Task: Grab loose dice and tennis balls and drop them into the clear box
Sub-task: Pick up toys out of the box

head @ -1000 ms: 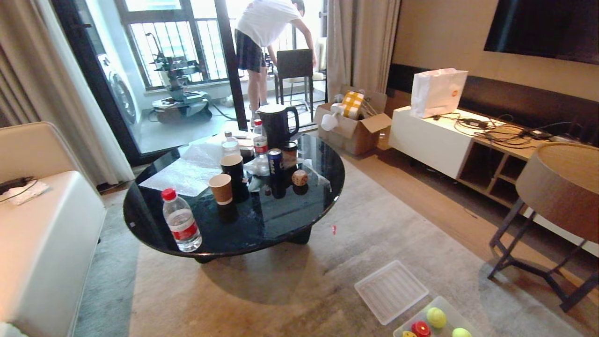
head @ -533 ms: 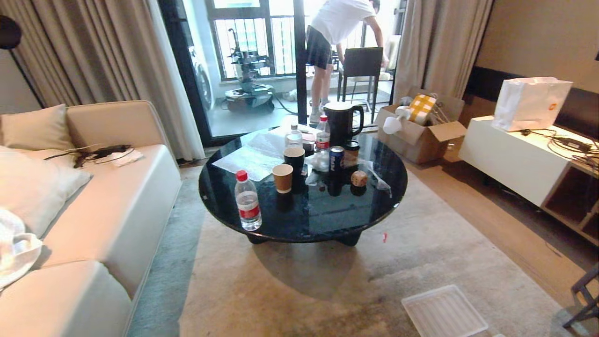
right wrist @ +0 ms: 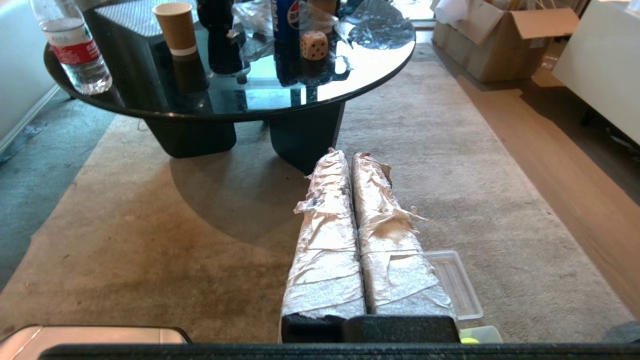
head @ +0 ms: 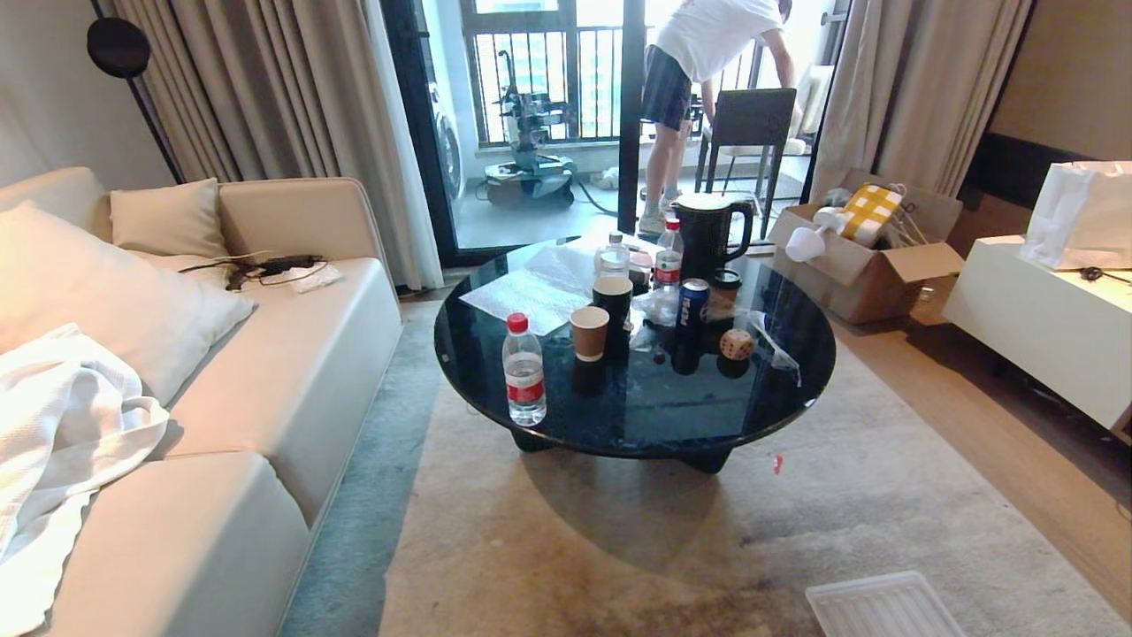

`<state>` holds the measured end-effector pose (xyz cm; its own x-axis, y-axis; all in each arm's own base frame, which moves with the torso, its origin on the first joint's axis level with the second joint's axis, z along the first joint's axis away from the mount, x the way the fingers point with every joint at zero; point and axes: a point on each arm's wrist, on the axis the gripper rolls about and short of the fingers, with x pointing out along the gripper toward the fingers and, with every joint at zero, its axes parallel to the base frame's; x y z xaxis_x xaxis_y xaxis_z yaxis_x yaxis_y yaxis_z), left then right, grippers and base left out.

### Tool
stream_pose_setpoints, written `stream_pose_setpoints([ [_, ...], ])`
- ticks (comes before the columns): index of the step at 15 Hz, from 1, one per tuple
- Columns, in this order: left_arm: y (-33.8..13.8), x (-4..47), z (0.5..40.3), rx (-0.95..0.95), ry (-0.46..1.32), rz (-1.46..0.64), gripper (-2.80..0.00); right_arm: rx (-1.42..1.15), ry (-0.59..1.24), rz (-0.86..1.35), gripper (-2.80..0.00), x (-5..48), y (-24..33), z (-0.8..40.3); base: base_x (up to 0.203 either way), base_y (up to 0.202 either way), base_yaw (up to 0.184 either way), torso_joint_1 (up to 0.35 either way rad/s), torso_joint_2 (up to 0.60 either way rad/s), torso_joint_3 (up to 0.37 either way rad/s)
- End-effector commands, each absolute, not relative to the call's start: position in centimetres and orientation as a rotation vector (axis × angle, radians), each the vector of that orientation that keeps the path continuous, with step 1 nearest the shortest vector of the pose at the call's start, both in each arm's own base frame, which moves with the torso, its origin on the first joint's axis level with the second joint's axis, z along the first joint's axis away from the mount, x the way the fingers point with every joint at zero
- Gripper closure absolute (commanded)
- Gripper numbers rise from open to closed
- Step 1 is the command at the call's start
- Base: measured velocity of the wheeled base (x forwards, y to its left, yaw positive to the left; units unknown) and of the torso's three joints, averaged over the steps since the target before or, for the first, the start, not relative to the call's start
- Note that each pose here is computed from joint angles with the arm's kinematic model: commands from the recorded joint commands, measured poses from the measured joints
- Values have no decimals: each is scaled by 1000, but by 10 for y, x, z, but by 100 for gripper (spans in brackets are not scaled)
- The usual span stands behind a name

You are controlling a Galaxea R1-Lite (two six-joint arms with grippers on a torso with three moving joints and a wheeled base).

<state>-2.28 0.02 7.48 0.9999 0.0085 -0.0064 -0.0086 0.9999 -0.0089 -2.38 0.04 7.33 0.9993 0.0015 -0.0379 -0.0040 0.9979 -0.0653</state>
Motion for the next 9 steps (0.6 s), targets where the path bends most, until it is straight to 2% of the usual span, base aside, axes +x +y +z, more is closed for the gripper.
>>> stream_pose_setpoints([
  [1, 0, -23, 75, -9, 6, 9, 0, -66, 38, 3, 0, -24, 0, 73, 0, 0, 0, 0, 0, 0],
  [5, 0, -23, 75, -9, 6, 9, 0, -66, 38, 3, 0, -24, 0, 73, 15, 0, 0, -1, 1, 0],
  [9, 0, -23, 75, -9, 6, 9, 0, -66, 40, 3, 0, -24, 0, 73, 174, 0, -1, 1, 1, 2],
])
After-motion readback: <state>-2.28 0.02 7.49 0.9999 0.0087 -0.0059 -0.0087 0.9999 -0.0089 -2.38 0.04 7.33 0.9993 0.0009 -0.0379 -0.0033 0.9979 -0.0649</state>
